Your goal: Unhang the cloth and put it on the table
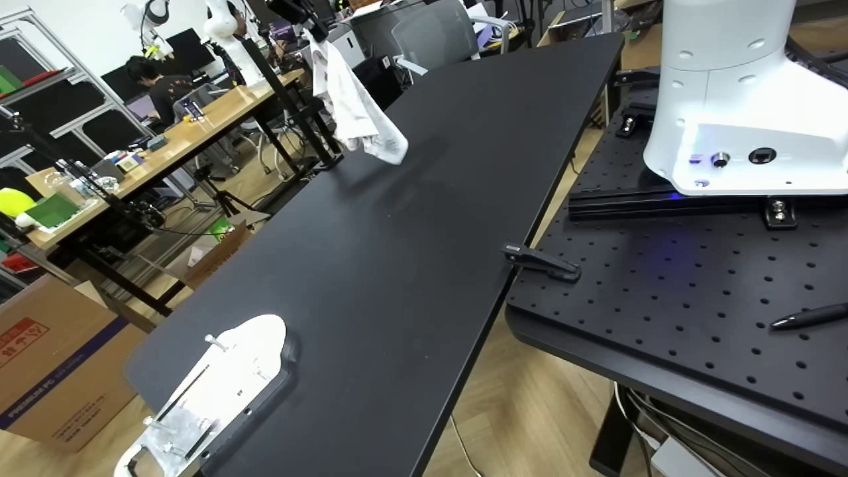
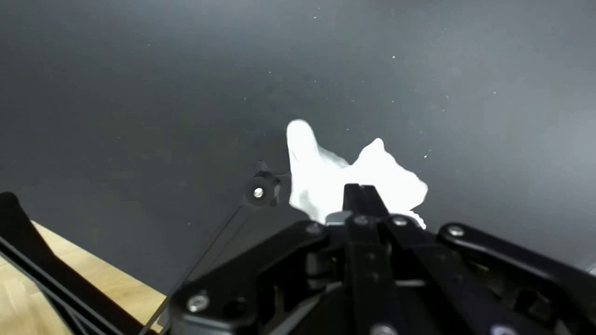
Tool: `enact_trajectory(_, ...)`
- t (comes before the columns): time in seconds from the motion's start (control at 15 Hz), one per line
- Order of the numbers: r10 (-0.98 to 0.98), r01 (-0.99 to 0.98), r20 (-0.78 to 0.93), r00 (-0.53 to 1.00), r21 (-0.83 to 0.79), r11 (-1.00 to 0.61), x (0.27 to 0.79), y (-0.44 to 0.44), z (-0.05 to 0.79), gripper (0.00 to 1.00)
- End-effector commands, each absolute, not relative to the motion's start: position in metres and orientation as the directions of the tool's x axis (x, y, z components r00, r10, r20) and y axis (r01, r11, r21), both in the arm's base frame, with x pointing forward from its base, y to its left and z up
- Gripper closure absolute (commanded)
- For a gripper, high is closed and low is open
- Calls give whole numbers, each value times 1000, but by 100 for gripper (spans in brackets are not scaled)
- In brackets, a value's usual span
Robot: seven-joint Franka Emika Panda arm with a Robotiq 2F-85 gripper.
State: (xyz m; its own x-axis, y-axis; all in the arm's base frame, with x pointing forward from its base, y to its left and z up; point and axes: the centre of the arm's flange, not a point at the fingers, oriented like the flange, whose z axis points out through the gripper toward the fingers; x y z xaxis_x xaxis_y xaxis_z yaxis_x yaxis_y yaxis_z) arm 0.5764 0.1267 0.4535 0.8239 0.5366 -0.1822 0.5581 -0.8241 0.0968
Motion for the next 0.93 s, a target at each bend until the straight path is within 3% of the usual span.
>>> enact_trajectory(0.0,587,615,-231,776,66,-786,544,150,438,100)
enact_trajectory(0.53,593,634,-352,724,2,-773,522,143,360,100)
enact_trajectory(0.87,559,615,-320,765,109,-781,530,127,312,100)
